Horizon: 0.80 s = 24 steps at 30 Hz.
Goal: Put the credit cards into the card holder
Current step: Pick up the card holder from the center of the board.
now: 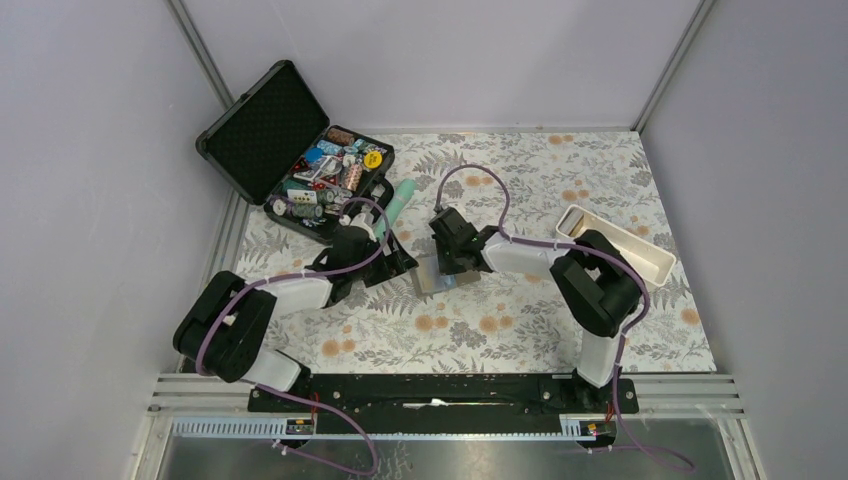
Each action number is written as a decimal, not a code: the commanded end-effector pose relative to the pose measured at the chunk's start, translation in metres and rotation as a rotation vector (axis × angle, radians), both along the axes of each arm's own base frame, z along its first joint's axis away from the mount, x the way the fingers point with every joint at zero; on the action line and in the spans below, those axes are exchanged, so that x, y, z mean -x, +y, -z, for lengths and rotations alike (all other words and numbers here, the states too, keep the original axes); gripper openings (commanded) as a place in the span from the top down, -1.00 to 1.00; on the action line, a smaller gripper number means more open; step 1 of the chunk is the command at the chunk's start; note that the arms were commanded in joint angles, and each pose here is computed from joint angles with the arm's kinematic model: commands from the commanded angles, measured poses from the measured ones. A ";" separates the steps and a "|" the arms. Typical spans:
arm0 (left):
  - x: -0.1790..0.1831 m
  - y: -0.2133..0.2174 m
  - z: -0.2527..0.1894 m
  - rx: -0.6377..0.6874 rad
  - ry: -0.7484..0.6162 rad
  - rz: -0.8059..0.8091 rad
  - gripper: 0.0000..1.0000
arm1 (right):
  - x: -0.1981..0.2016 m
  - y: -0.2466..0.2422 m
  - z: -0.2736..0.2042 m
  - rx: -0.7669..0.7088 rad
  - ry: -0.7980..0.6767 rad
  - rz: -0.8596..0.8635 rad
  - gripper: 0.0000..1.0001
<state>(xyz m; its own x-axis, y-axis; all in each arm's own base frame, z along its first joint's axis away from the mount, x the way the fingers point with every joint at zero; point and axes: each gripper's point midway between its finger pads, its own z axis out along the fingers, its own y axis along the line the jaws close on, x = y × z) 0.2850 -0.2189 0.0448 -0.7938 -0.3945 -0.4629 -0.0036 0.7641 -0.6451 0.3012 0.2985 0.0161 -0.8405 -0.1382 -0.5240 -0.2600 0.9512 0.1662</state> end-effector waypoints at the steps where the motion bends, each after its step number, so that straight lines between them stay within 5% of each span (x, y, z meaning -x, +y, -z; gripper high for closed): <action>1: -0.012 -0.016 -0.016 0.078 -0.045 0.027 -0.64 | 0.004 0.000 -0.018 -0.074 -0.019 0.015 0.85; 3: -0.009 -0.015 -0.014 0.082 -0.039 0.021 -0.65 | 0.007 0.000 -0.023 -0.129 -0.009 0.018 1.00; 13: 0.005 -0.019 -0.025 0.170 -0.039 0.039 -0.70 | 0.004 0.002 -0.074 -0.543 -0.036 0.020 1.00; 24: 0.027 -0.031 -0.120 0.399 -0.256 0.147 -0.84 | 0.012 -0.003 -0.163 -0.750 -0.191 -0.052 1.00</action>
<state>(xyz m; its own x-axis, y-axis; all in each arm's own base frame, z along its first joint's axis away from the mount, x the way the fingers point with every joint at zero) 0.2600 -0.2395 0.1101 -0.7768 -0.4589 -0.4313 0.1296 0.5537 -0.8226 0.2861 0.2872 0.1222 -0.7955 0.2256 -0.5623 -0.2800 0.6862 0.6714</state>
